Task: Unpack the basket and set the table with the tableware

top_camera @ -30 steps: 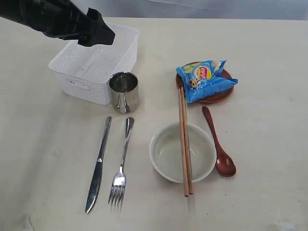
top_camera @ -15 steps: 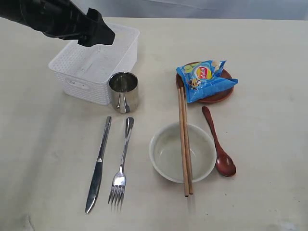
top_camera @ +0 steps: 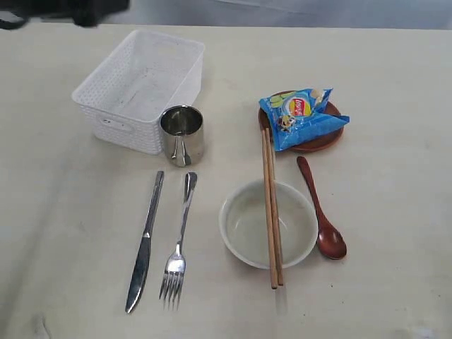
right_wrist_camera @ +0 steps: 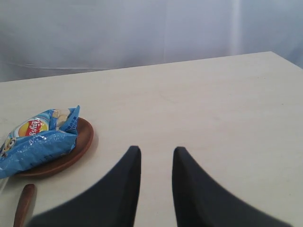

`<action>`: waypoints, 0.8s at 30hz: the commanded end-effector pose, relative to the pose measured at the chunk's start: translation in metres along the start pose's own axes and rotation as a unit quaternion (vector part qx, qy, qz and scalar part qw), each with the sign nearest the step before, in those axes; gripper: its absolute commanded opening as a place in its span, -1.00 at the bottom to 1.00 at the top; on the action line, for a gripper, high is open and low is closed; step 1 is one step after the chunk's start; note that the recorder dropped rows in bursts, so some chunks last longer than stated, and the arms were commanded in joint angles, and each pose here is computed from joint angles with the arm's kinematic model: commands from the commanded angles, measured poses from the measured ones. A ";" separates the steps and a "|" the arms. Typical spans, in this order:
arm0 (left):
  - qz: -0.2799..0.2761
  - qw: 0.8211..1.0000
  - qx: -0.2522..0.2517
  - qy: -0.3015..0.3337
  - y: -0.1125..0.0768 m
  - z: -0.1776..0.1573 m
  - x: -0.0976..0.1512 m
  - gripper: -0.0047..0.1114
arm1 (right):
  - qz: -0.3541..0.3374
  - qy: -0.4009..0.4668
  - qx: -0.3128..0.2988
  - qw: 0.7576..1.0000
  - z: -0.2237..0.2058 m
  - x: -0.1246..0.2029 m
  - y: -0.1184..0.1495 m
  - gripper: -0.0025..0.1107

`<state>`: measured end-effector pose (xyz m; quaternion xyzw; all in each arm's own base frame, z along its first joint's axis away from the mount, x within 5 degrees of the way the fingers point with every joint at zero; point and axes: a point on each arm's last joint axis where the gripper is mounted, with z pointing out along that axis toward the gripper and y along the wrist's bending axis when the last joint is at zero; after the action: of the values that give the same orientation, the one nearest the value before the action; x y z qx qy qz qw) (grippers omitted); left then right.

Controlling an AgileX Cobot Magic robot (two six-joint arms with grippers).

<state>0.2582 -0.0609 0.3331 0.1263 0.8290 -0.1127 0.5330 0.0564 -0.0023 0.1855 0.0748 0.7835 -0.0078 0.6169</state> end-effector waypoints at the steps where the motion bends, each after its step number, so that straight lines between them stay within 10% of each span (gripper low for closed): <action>1: -0.037 0.990 -0.068 -0.116 0.008 -0.084 0.012 0.48 | -0.003 -0.002 0.003 1.000 0.000 0.001 0.000 -0.54; 8: -0.075 0.954 -0.138 -0.256 -0.003 -0.168 0.077 0.48 | -0.003 -0.002 0.003 1.000 0.000 0.001 0.000 -0.54; 24: -0.038 0.959 -0.210 -0.188 0.003 -0.147 0.193 0.48 | -0.003 -0.002 0.003 1.000 0.000 0.001 0.000 -0.54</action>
<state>0.0574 0.0048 0.2324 -0.0400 0.7149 0.0130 0.6980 0.0564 -0.0023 0.1855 0.0748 0.7835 -0.0078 0.6169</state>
